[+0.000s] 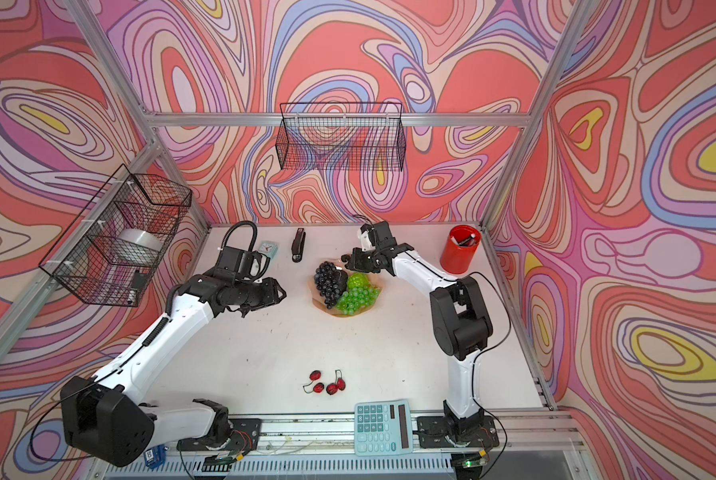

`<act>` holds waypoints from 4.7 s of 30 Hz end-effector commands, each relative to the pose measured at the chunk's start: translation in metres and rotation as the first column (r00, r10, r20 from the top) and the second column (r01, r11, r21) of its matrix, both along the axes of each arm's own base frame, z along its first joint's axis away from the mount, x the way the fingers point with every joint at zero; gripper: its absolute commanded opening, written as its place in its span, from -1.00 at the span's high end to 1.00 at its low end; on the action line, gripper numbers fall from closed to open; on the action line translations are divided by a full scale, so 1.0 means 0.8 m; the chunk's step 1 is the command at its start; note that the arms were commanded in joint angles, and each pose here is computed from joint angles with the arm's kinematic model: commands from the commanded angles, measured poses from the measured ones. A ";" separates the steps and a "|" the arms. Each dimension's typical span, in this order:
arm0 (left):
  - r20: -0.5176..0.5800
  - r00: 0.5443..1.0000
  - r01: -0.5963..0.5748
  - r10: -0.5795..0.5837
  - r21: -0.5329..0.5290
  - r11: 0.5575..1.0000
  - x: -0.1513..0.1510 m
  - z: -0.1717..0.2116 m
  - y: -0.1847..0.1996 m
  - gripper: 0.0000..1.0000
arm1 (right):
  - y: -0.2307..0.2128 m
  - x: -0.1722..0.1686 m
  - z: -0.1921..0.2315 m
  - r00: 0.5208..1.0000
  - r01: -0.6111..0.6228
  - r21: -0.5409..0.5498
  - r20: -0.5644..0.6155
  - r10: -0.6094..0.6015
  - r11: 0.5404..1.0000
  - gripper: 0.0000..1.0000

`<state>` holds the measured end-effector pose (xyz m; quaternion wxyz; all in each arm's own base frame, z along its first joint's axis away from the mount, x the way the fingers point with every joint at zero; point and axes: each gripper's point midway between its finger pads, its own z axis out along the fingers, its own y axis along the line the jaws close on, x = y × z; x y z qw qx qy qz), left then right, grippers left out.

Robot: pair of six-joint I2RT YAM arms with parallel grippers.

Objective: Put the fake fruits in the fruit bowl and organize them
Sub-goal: 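Lift the dark cherries with the right gripper and carry them over the bowl, then lower the dark cherries into the bowl beside the avocado and release, then move the left gripper down to the red cherries near the calculator, then close the left gripper on the stem of one red cherry pair, then lift the red cherries with the left gripper and carry them over the bowl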

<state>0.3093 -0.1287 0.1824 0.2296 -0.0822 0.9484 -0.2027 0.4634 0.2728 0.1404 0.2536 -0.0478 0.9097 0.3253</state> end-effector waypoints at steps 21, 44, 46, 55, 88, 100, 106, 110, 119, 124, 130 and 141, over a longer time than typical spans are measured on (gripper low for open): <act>0.007 1.000 -0.019 0.019 0.033 0.999 -0.011 -0.011 0.013 0.03 | 0.005 0.011 -0.044 0.997 0.003 -0.023 -0.078 -0.005 1.000 0.98; -0.050 0.998 0.039 -0.037 0.034 0.999 -0.020 -0.009 0.006 -0.06 | -0.020 0.013 0.016 0.998 0.000 -0.153 0.057 0.009 0.988 0.25; -0.083 0.995 0.057 -0.056 0.015 0.998 -0.025 -0.016 0.001 -0.05 | -0.023 0.009 0.025 0.997 -0.001 -0.154 0.072 0.012 0.988 0.25; -0.119 0.991 0.056 -0.055 0.001 0.998 -0.024 -0.026 -0.003 -0.04 | 0.003 -0.006 0.023 0.996 -0.084 -0.073 0.035 0.087 0.994 0.33; -0.522 0.793 0.248 -0.314 -0.195 0.949 -0.236 -0.174 -0.112 0.04 | 0.045 -0.090 0.052 0.979 -0.082 -0.044 0.183 0.089 0.996 0.28; -0.552 0.782 0.223 -0.289 -0.184 0.957 -0.245 -0.184 -0.105 0.48 | 0.048 -0.090 0.043 0.982 -0.084 -0.035 0.166 0.089 0.996 0.30; -0.554 0.787 0.223 -0.273 -0.159 0.962 -0.243 -0.186 -0.101 0.75 | 0.046 -0.092 0.038 0.983 -0.082 -0.038 0.159 0.087 0.996 0.30; -0.553 0.787 0.222 -0.273 -0.159 0.962 -0.243 -0.183 -0.101 0.90 | 0.046 -0.092 0.037 0.984 -0.081 -0.037 0.157 0.086 0.996 0.31; -0.507 0.816 0.262 -0.280 -0.108 0.959 -0.233 -0.149 -0.093 0.98 | 0.044 -0.088 0.054 0.979 -0.077 -0.053 0.187 0.085 0.996 0.31; -0.432 0.842 0.319 -0.322 -0.082 0.944 -0.213 -0.099 -0.093 0.98 | 0.033 -0.096 0.052 0.978 -0.071 -0.080 0.192 0.085 0.994 0.31; -0.317 0.887 0.298 -0.335 -0.162 0.941 -0.144 -0.042 -0.125 0.98 | 0.016 -0.105 0.063 0.970 -0.073 -0.153 0.220 0.106 0.986 0.27; -0.085 0.953 0.279 -0.292 -0.138 0.950 0.027 0.027 -0.157 0.97 | -0.042 -0.142 0.081 0.966 -0.007 -0.289 0.246 0.082 0.957 0.22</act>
